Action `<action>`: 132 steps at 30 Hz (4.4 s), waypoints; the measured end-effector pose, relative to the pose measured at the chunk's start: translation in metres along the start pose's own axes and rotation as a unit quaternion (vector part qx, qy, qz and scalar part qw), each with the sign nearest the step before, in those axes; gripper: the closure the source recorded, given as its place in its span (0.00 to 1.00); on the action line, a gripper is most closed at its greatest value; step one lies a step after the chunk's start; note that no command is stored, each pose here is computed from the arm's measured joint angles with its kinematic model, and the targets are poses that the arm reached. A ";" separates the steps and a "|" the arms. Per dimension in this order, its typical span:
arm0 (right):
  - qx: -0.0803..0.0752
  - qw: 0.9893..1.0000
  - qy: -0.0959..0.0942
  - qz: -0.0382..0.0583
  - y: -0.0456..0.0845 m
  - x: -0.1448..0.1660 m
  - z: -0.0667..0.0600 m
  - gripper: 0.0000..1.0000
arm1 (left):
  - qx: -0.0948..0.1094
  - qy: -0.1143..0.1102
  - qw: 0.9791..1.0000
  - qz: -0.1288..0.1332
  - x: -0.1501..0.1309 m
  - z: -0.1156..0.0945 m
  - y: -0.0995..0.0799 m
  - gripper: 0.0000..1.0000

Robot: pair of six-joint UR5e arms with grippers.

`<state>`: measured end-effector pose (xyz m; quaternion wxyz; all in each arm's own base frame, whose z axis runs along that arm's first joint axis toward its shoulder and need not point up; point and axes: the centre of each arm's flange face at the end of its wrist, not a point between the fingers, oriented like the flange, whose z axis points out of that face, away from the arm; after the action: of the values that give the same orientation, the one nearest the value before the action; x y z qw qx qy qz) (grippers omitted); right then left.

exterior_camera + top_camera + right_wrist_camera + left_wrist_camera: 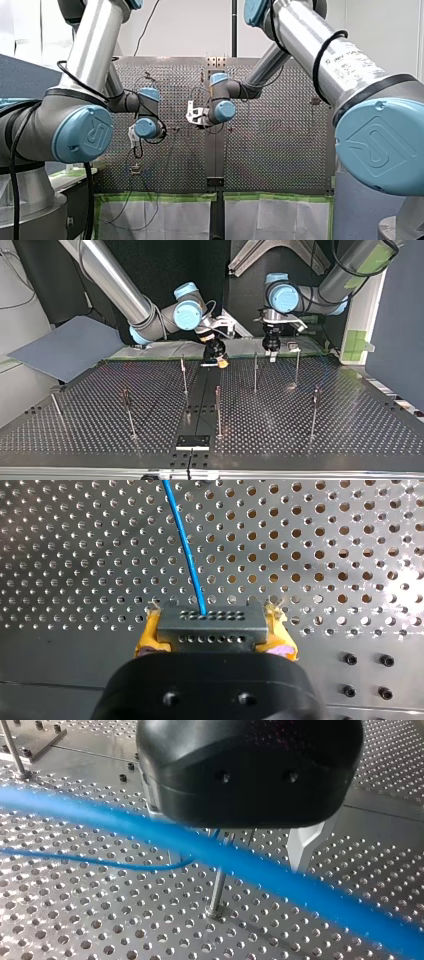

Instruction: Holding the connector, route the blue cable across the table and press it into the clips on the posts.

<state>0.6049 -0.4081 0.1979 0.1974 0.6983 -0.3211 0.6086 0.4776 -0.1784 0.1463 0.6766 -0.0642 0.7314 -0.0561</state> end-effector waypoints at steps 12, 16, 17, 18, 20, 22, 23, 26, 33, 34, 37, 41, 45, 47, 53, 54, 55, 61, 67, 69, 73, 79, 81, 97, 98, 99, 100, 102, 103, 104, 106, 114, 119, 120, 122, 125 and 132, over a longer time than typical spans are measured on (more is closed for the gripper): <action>-0.008 1.000 0.001 0.001 0.011 0.001 0.002 1.00 | 0.000 0.000 1.000 -0.002 0.000 0.004 0.002 0.01; -0.012 1.000 0.001 0.002 0.016 0.002 0.002 1.00 | 0.000 0.001 1.000 -0.005 0.001 0.008 0.004 0.01; -0.012 1.000 0.001 0.002 0.017 0.002 0.002 1.00 | 0.000 0.001 1.000 -0.006 0.001 0.009 0.004 0.01; -0.013 1.000 0.001 0.002 0.017 0.002 0.002 1.00 | 0.000 0.001 1.000 -0.007 0.001 0.010 0.005 0.01; -0.013 1.000 0.001 0.002 0.018 0.002 0.003 1.00 | 0.000 0.001 1.000 -0.008 0.002 0.012 0.006 0.01; -0.014 1.000 0.001 0.002 0.018 0.002 0.003 1.00 | -0.001 0.002 1.000 -0.010 0.002 0.014 0.006 0.01; -0.014 1.000 0.001 0.002 0.018 0.002 0.003 1.00 | -0.001 0.002 1.000 -0.010 0.002 0.015 0.007 0.01; -0.014 1.000 0.001 0.001 0.018 0.001 0.003 1.00 | -0.001 0.002 1.000 -0.012 0.003 0.017 0.008 0.01; -0.017 1.000 0.004 -0.002 0.016 -0.001 0.003 1.00 | -0.001 0.003 1.000 -0.015 0.004 0.021 0.010 0.01; -0.017 1.000 0.004 -0.002 0.016 -0.001 0.004 1.00 | -0.001 0.003 1.000 -0.015 0.004 0.021 0.010 0.01; -0.018 1.000 0.004 -0.003 0.016 -0.001 0.004 1.00 | -0.001 0.003 1.000 -0.016 0.004 0.022 0.010 0.01; -0.018 1.000 0.004 -0.003 0.016 -0.001 0.004 1.00 | -0.001 0.003 1.000 -0.017 0.004 0.024 0.011 0.01; -0.018 1.000 0.004 -0.003 0.016 -0.001 0.004 1.00 | -0.001 0.004 1.000 -0.017 0.005 0.025 0.011 0.01; -0.018 1.000 0.004 -0.003 0.016 -0.001 0.004 1.00 | -0.001 0.004 1.000 -0.018 0.005 0.025 0.012 0.01; -0.018 1.000 0.004 -0.003 0.016 -0.001 0.004 1.00 | -0.001 0.004 1.000 -0.018 0.005 0.026 0.012 0.01; -0.018 1.000 0.004 -0.003 0.016 -0.001 0.004 1.00 | -0.001 0.004 1.000 -0.018 0.005 0.026 0.012 0.01; -0.018 1.000 0.004 -0.003 0.016 -0.001 0.004 1.00 | -0.001 0.004 1.000 -0.018 0.005 0.026 0.012 0.01; -0.018 1.000 0.004 -0.003 0.016 -0.001 0.004 1.00 | -0.001 0.004 1.000 -0.019 0.005 0.027 0.012 0.01; -0.018 1.000 0.004 -0.003 0.016 -0.001 0.004 1.00 | -0.001 0.004 1.000 -0.019 0.005 0.027 0.013 0.01; -0.018 1.000 0.004 -0.003 0.016 -0.001 0.004 1.00 | -0.001 0.004 1.000 -0.019 0.005 0.028 0.013 0.01; -0.018 1.000 0.004 -0.003 0.016 -0.001 0.004 1.00 | -0.001 0.004 1.000 -0.019 0.005 0.028 0.013 0.01; -0.018 1.000 0.004 -0.003 0.016 -0.001 0.004 1.00 | -0.001 0.004 1.000 -0.020 0.005 0.028 0.013 0.01; -0.018 1.000 0.004 -0.003 0.016 -0.001 0.004 1.00 | -0.001 0.004 1.000 -0.020 0.005 0.028 0.013 0.01; -0.018 1.000 0.004 -0.003 0.016 -0.001 0.004 1.00 | -0.001 0.004 1.000 -0.020 0.006 0.028 0.013 0.01; -0.018 1.000 0.004 -0.003 0.016 -0.001 0.004 1.00 | -0.001 0.004 1.000 -0.020 0.006 0.028 0.013 0.01; -0.018 1.000 0.004 -0.003 0.016 -0.001 0.004 1.00 | -0.001 0.004 1.000 -0.020 0.006 0.028 0.013 0.01; -0.018 1.000 0.004 -0.003 0.016 -0.001 0.004 1.00 | -0.001 0.004 1.000 -0.020 0.006 0.028 0.013 0.01; -0.018 1.000 0.004 -0.003 0.016 -0.001 0.004 1.00 | -0.001 0.004 1.000 -0.020 0.006 0.028 0.013 0.01; -0.018 1.000 0.004 -0.003 0.016 -0.001 0.004 1.00 | -0.001 0.004 1.000 -0.020 0.006 0.028 0.013 0.01; -0.018 1.000 0.004 -0.003 0.016 -0.001 0.004 1.00 | -0.001 0.004 1.000 -0.020 0.006 0.028 0.013 0.01; -0.018 1.000 0.004 -0.003 0.016 -0.001 0.004 1.00 | -0.001 0.004 1.000 -0.020 0.006 0.028 0.013 0.01; -0.018 1.000 0.004 -0.003 0.016 -0.001 0.004 1.00 | -0.001 0.004 1.000 -0.020 0.006 0.029 0.013 0.01; -0.018 1.000 0.004 -0.003 0.016 -0.001 0.004 1.00 | -0.001 0.004 1.000 -0.020 0.006 0.029 0.013 0.01; -0.018 1.000 0.004 -0.003 0.016 -0.001 0.004 1.00 | -0.001 0.004 1.000 -0.020 0.006 0.029 0.013 0.01; -0.018 1.000 0.004 -0.003 0.016 -0.001 0.004 1.00 | -0.001 0.004 1.000 -0.020 0.006 0.029 0.013 0.01; -0.018 1.000 0.004 -0.003 0.016 -0.001 0.004 1.00 | -0.001 0.004 1.000 -0.020 0.006 0.029 0.013 0.01; -0.018 1.000 0.004 -0.003 0.016 -0.001 0.004 1.00 | -0.001 0.004 1.000 -0.020 0.006 0.029 0.013 0.01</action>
<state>0.5965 -0.4216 0.1940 0.2128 0.6929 -0.3290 0.6052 0.5054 -0.1661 0.1364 0.6722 -0.0792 0.7329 -0.0691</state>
